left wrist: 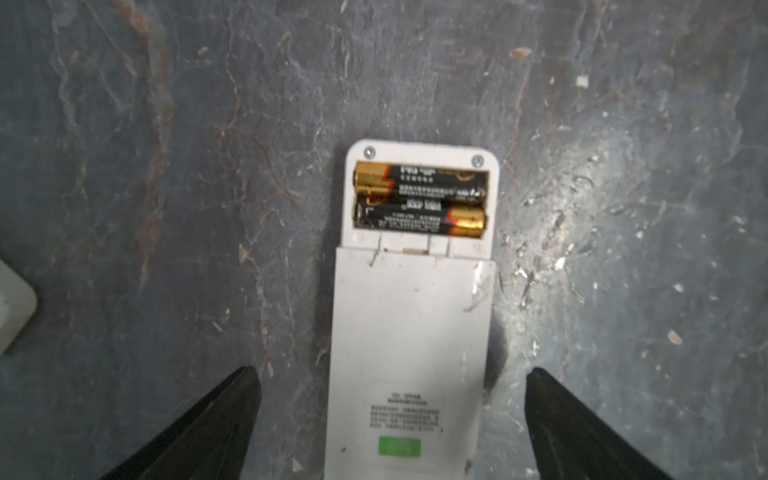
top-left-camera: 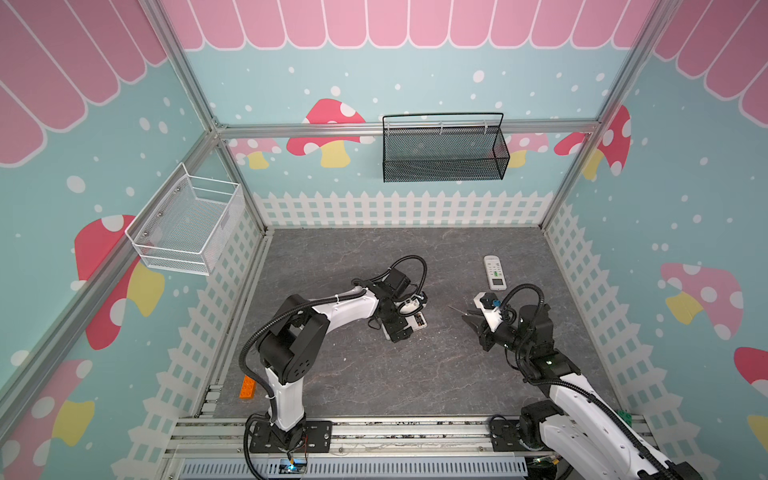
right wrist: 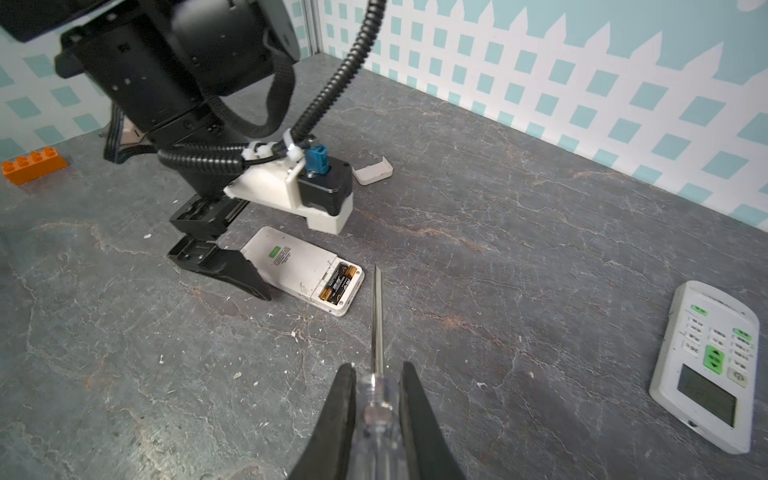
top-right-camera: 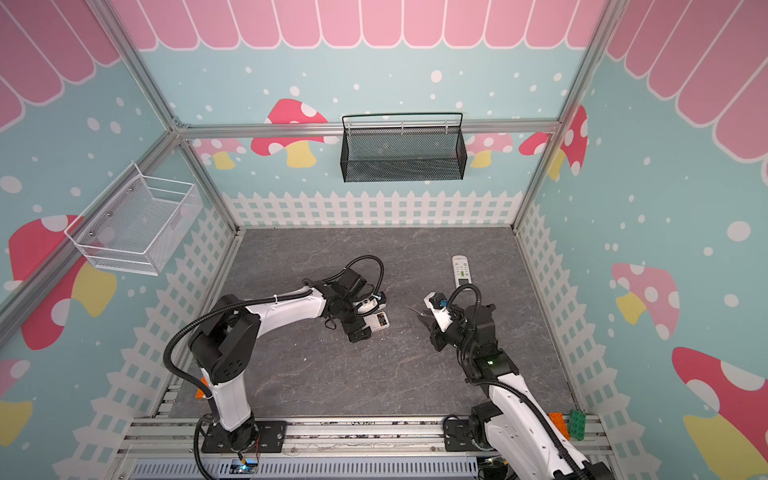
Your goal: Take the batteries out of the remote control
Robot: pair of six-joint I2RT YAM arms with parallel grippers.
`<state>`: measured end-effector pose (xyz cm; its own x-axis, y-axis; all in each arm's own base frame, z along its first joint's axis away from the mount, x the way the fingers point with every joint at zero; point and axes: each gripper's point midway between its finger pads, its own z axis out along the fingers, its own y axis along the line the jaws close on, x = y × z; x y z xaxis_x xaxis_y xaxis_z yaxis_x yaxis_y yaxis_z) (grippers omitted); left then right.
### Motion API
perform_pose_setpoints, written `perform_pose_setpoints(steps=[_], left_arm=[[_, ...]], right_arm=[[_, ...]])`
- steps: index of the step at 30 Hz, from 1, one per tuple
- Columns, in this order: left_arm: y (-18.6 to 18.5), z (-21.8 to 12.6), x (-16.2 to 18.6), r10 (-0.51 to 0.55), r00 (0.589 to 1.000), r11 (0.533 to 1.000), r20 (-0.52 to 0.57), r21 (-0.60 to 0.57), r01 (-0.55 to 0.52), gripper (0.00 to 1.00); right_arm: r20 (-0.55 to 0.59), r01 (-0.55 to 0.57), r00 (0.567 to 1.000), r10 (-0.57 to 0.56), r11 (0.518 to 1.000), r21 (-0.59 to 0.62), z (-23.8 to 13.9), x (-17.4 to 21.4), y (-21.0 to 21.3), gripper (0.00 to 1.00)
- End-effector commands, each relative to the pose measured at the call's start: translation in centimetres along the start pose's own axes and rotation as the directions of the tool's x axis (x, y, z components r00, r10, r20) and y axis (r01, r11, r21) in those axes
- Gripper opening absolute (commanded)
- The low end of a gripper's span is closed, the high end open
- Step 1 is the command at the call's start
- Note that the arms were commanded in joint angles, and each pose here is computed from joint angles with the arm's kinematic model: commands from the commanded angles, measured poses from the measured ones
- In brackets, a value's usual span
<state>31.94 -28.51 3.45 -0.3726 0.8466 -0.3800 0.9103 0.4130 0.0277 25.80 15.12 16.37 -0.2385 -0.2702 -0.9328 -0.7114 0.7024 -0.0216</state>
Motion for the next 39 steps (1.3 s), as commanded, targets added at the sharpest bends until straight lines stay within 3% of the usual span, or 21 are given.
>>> perform_pose_setpoints(steps=[1,5,9,15,19,29,33,36,39], left_arm=[[0.7,0.0,-1.0,0.042,0.999,0.999,0.0,0.009,-0.042,0.99],[0.0,0.5,-0.3,0.076,0.996,0.996,-0.037,0.052,-0.074,0.98],[-1.1,0.8,0.7,0.11,0.992,0.99,-0.068,0.09,-0.104,0.94],[-3.3,0.4,1.7,0.138,0.987,0.972,-0.087,0.202,-0.118,0.82],[-3.6,0.5,2.9,0.178,0.977,0.964,-0.116,0.219,-0.15,0.74],[-3.2,-0.2,5.1,0.309,0.941,0.931,-0.137,0.244,-0.27,0.66],[-1.6,-0.5,4.5,0.323,0.938,0.932,-0.123,0.213,-0.293,0.67],[-1.2,-0.4,3.8,0.328,0.939,0.93,-0.1,0.207,-0.303,0.75],[-1.8,-0.1,3.5,0.331,0.941,0.923,-0.073,0.233,-0.307,0.77]], right_arm=[[0.015,0.077,0.997,-0.076,0.995,-0.062,0.3,0.0,1.1,0.0],[-0.03,0.121,0.991,-0.127,0.981,-0.154,0.7,0.8,2.3,0.0],[-0.061,0.148,0.985,-0.16,0.975,-0.167,0.9,1.2,2.4,0.0],[-0.089,0.179,0.975,-0.204,0.957,-0.228,0.9,2.1,3.2,0.0],[-0.109,0.192,0.968,-0.225,0.949,-0.252,0.8,2.4,3.5,0.0],[-0.153,0.21,0.948,-0.279,0.911,-0.356,1.9,3.6,4.5,0.0],[-0.16,0.217,0.943,-0.293,0.901,-0.375,2.5,3.5,4.4,0.0],[-0.167,0.219,0.939,-0.299,0.899,-0.38,2.8,3.7,4.3,0.0],[-0.174,0.221,0.935,-0.307,0.893,-0.392,2.9,4.1,4.5,0.0]])
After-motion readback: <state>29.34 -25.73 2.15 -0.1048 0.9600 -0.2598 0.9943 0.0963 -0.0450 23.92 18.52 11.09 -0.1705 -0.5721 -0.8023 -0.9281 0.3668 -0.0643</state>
